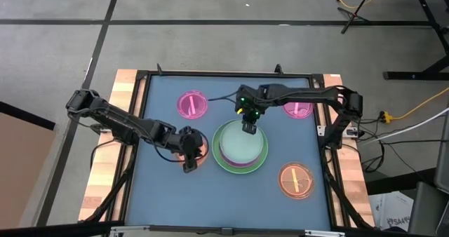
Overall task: Stack plastic plates
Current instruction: Stack the gray plate on top of the pink plate
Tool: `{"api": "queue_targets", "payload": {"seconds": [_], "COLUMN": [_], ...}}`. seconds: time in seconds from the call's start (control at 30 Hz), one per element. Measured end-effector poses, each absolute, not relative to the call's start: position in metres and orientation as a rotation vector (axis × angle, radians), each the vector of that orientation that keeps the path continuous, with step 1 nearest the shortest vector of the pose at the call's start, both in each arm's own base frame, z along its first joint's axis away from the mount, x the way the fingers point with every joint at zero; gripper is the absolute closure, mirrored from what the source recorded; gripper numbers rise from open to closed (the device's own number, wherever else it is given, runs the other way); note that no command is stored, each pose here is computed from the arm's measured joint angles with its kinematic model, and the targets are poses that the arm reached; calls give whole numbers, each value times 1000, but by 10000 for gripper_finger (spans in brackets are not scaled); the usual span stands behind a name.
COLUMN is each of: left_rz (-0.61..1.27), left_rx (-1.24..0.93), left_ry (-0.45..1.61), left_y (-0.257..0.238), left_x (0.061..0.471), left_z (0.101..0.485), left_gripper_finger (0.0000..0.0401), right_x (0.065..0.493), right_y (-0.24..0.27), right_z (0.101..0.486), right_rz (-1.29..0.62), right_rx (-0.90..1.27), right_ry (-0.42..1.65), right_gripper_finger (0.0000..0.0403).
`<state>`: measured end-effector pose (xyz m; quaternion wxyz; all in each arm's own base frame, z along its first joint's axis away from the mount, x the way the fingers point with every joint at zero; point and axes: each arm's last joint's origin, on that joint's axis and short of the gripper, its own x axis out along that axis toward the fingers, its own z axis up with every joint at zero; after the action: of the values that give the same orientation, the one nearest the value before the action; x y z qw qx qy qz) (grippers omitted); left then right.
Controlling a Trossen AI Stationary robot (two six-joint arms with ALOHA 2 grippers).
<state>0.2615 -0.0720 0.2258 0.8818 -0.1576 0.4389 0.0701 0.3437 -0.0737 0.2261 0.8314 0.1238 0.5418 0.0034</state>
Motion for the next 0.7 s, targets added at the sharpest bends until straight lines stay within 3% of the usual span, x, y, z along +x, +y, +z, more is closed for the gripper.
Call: {"api": "queue_targets", "payload": {"seconds": [0.7], "left_rz": [163], "left_rx": [-321], "left_ry": [905], "left_y": [-71], "left_x": [262], "left_z": [226], "left_gripper_finger": [333], "right_x": [340], "right_y": [-72], "right_z": [193], "right_rz": [11], "right_rx": [248], "right_ry": [1082], "right_gripper_finger": [403]}}
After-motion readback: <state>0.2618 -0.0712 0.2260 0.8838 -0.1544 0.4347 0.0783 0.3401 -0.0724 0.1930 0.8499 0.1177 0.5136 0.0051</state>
